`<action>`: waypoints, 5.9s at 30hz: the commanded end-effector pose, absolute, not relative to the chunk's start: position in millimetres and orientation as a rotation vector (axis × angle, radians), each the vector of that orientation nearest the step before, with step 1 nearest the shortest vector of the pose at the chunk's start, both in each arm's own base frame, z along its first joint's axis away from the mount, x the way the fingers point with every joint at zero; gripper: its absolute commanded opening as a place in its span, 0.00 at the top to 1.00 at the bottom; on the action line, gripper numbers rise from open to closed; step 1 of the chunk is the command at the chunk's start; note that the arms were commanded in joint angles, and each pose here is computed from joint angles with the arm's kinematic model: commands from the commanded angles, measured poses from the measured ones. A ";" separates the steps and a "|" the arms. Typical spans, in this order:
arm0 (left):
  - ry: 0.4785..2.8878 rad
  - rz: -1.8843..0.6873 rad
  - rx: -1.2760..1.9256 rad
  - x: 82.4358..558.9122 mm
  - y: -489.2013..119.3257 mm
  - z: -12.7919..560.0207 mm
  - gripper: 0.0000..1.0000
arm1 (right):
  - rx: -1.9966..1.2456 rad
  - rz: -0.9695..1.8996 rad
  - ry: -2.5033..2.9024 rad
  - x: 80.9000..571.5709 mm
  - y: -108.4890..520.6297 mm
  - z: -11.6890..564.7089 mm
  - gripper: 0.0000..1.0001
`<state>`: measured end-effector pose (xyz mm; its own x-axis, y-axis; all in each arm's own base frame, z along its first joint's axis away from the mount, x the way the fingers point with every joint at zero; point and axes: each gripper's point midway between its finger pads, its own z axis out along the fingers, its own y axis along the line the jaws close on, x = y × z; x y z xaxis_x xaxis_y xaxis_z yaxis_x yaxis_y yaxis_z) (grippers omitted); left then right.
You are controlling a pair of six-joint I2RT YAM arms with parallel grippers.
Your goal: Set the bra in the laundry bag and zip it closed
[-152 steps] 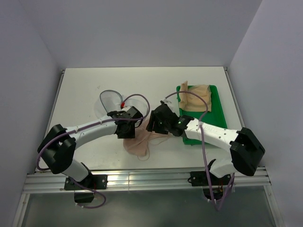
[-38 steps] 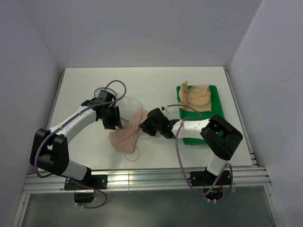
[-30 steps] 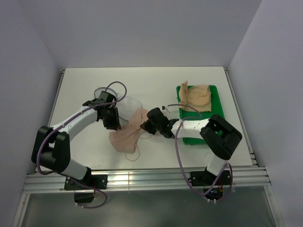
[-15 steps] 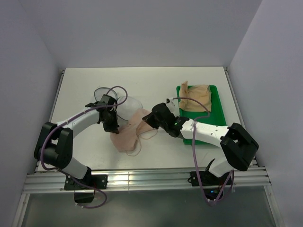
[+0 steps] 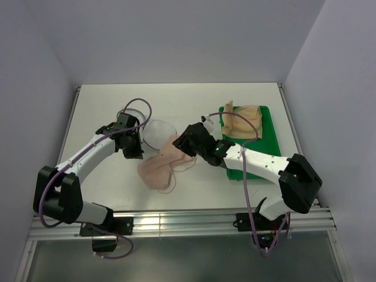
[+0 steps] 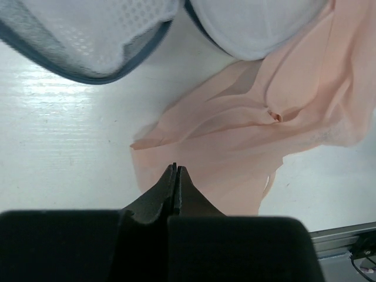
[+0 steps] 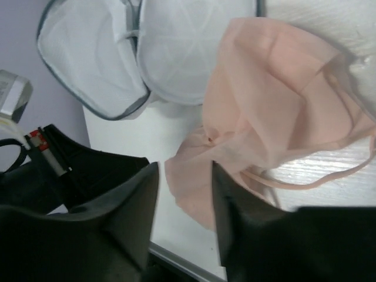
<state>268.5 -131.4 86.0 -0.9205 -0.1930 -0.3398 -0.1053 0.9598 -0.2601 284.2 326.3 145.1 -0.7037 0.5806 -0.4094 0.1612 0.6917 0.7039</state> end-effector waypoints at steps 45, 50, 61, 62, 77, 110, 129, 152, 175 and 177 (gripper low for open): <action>2.764 -0.430 -0.198 271.1 -231.8 28.3 0.85 | 0.424 0.939 2.194 312.8 296.0 62.2 0.83; 2.736 -0.497 -0.135 274.3 -259.2 50.6 0.82 | 0.395 0.713 2.151 309.0 268.1 96.8 0.88; 2.620 -0.563 -0.168 278.7 -256.1 117.7 0.46 | 0.372 0.216 2.111 289.3 207.8 101.6 0.89; 2.616 -0.568 -0.177 276.6 -252.8 120.3 0.47 | 0.370 0.210 2.112 288.4 207.3 100.3 0.89; 2.685 -0.404 -0.415 244.6 -177.9 37.9 0.67 | 0.298 0.066 2.065 289.5 217.3 116.8 0.89; 2.690 -0.520 -0.283 267.4 -226.9 37.6 0.72 | -0.018 0.185 2.135 235.8 335.9 122.4 0.43; 2.687 -0.461 -0.292 261.8 -205.1 34.5 0.71 | 0.235 0.332 2.173 281.5 267.5 159.2 0.48; 2.700 -0.483 -0.291 264.4 -208.7 26.3 0.73 | 0.093 0.509 2.504 255.3 360.7 37.2 0.96; 2.533 -0.532 -0.293 274.8 -194.9 80.7 0.35 | 0.115 0.485 2.481 273.1 354.2 57.2 0.96; 2.543 -0.557 -0.277 272.6 -198.4 71.4 0.35 | 0.117 0.487 2.470 274.4 352.9 64.9 0.96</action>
<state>270.6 -192.4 80.2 -0.8409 -0.3152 -0.4398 -0.1192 0.9007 -0.4177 263.3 349.9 30.1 -0.8367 0.1701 -0.5205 -0.0191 0.9409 0.3383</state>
